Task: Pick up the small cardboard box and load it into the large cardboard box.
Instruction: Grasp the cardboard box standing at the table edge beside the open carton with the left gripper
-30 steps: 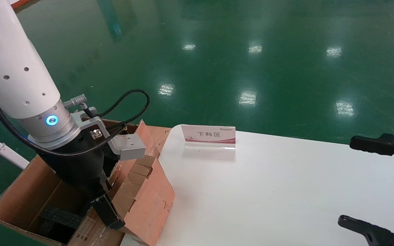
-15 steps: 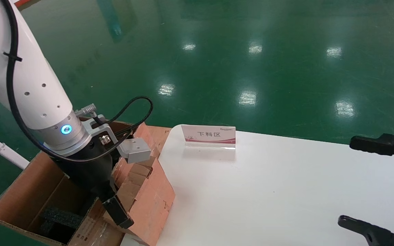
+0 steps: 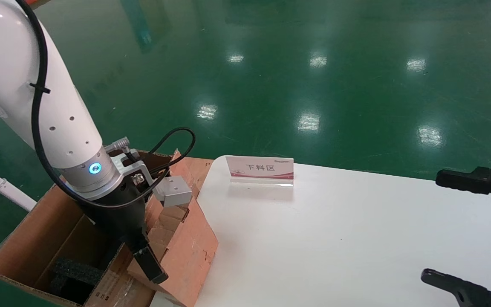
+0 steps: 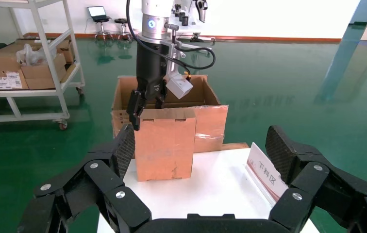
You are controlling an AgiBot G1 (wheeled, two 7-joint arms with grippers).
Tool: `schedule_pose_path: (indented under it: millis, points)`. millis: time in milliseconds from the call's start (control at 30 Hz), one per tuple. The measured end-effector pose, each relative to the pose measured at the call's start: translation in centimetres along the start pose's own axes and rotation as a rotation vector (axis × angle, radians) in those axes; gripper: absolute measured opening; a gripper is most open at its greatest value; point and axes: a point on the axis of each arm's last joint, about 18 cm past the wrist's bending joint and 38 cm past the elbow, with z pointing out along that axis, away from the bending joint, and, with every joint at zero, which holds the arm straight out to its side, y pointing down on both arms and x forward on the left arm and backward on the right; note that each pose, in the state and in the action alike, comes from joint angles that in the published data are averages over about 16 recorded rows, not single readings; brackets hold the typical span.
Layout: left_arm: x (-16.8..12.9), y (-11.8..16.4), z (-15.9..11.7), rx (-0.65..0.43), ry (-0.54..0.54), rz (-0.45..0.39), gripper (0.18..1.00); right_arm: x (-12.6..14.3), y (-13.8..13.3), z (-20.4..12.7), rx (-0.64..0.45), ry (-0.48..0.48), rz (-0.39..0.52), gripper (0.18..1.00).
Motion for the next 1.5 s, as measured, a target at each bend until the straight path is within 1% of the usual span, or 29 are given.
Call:
schedule_pose_path:
  millis: [333, 733, 933, 1133, 1267, 1333, 1500]
  points:
    - [0.05, -0.04, 0.56, -0.014, -0.005, 0.005, 1.001, 0.0, 0.0, 0.0, 0.0, 0.0, 0.0, 1.001]
    - [0.09, -0.08, 0.61, -0.014, -0.004, 0.006, 0.999, 0.01, 0.0, -0.01, 0.0, 0.001, 0.0, 0.998]
    - [0.07, -0.06, 0.57, -0.014, -0.004, 0.006, 0.981, 0.01, 0.0, -0.01, 0.0, 0.001, 0.0, 0.985]
    - [0.06, -0.05, 0.54, -0.015, -0.005, 0.005, 0.936, 0.01, 0.0, -0.01, 0.0, 0.001, 0.0, 0.947]
    - [0.05, -0.04, 0.53, -0.015, -0.005, 0.005, 0.879, 0.01, 0.0, -0.01, 0.0, 0.001, 0.0, 0.909]
    - [0.04, -0.03, 0.52, -0.015, -0.005, 0.005, 0.855, 0.01, 0.0, -0.01, 0.0, 0.001, 0.0, 0.875]
    - [0.03, -0.02, 0.51, -0.015, -0.005, 0.005, 0.757, 0.01, 0.0, -0.01, 0.0, 0.001, 0.0, 0.789]
